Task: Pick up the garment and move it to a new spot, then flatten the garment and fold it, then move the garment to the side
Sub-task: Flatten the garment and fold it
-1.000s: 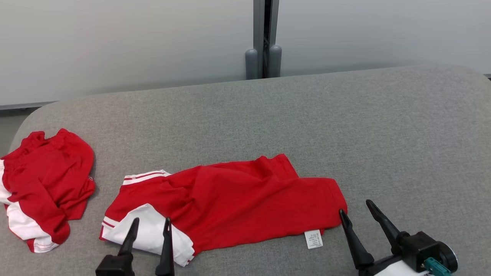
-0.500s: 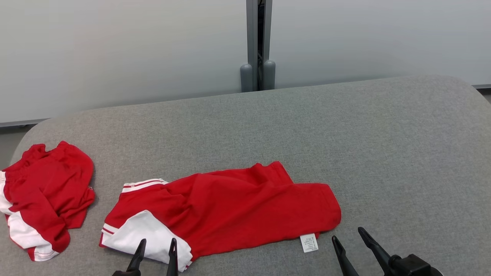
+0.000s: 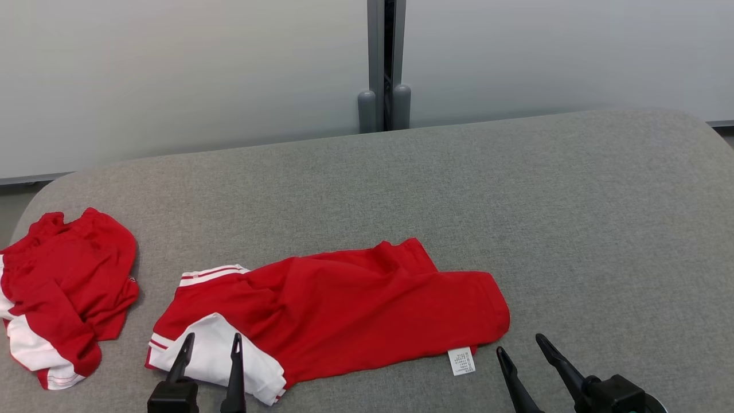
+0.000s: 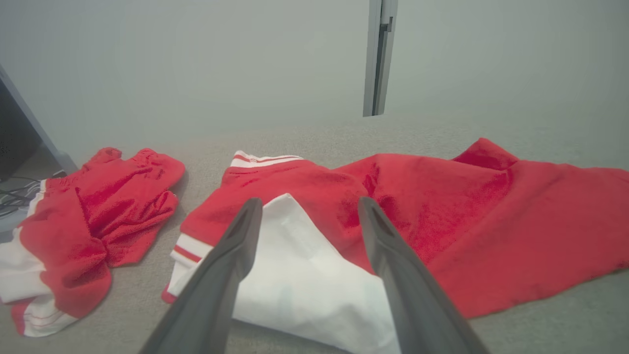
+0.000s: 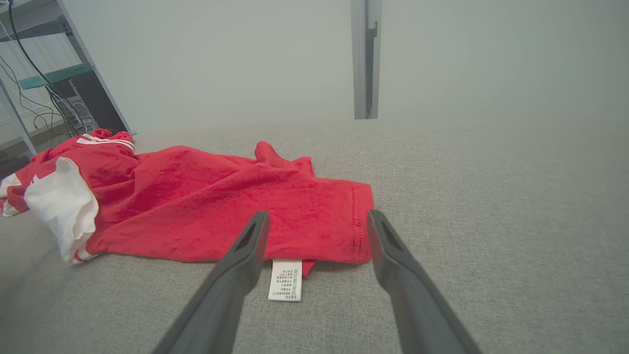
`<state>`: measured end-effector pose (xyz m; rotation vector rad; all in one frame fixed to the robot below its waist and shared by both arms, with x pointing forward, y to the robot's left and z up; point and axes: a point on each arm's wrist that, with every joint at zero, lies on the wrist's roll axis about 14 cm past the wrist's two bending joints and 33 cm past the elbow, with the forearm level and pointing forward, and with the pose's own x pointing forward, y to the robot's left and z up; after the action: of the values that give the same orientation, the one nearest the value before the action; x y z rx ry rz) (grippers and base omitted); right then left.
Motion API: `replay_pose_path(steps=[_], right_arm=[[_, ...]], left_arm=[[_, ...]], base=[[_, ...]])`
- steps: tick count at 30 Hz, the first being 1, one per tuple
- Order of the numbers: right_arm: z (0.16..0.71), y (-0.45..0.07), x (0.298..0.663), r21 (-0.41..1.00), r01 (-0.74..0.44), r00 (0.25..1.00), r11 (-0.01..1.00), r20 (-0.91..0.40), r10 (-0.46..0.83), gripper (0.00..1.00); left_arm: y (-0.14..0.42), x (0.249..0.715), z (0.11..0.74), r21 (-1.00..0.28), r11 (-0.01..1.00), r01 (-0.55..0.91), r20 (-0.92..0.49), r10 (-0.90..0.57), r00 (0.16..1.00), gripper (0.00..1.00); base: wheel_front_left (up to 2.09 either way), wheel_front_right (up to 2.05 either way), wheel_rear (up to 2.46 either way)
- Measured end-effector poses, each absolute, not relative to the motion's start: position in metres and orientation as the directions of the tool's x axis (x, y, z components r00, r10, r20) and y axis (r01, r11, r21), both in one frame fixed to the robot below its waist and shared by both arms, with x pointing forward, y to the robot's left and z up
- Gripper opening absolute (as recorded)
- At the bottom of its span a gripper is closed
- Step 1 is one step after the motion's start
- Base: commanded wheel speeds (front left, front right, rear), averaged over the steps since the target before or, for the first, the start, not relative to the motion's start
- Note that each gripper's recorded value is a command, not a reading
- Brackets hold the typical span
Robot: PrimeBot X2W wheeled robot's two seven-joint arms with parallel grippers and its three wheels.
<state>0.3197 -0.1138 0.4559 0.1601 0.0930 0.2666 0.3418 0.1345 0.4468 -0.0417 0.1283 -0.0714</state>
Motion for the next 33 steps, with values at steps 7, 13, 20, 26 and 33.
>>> replay_pose_path(steps=[7, 13, 20, 26, 33], right_arm=[[0.456, -0.116, 0.327, 0.164, -0.254, 0.961, 0.953, -0.072, 0.268, 1.0], [0.452, -0.121, 0.329, 0.169, -0.238, 0.963, 0.957, -0.087, 0.254, 1.0], [0.45, -0.131, 0.331, 0.163, -0.209, 0.97, 0.964, -0.094, 0.226, 1.0], [0.45, -0.135, 0.333, 0.162, -0.198, 0.972, 0.967, -0.094, 0.215, 1.0], [0.442, -0.131, 0.335, 0.174, -0.202, 0.967, 0.964, -0.12, 0.225, 1.0]], left_arm=[[0.141, 0.362, 0.438, 0.109, 0.989, 0.102, -0.14, -0.086, 0.986, 1.0], [0.141, 0.381, 0.429, 0.186, 0.973, 0.139, -0.165, -0.109, 0.98, 1.0], [0.138, 0.388, 0.418, 0.202, 0.967, 0.156, -0.206, -0.114, 0.972, 0.0], [0.134, 0.381, 0.417, 0.191, 0.972, 0.139, -0.206, -0.099, 0.974, 0.0], [0.148, 0.381, 0.44, 0.143, 0.988, 0.049, -0.126, -0.031, 0.991, 0.0]], base=[[0.0, 0.0, 0.0], [0.0, 0.0, 0.0], [0.0, 0.0, 0.0], [0.0, 0.0, 0.0], [0.0, 0.0, 0.0]])
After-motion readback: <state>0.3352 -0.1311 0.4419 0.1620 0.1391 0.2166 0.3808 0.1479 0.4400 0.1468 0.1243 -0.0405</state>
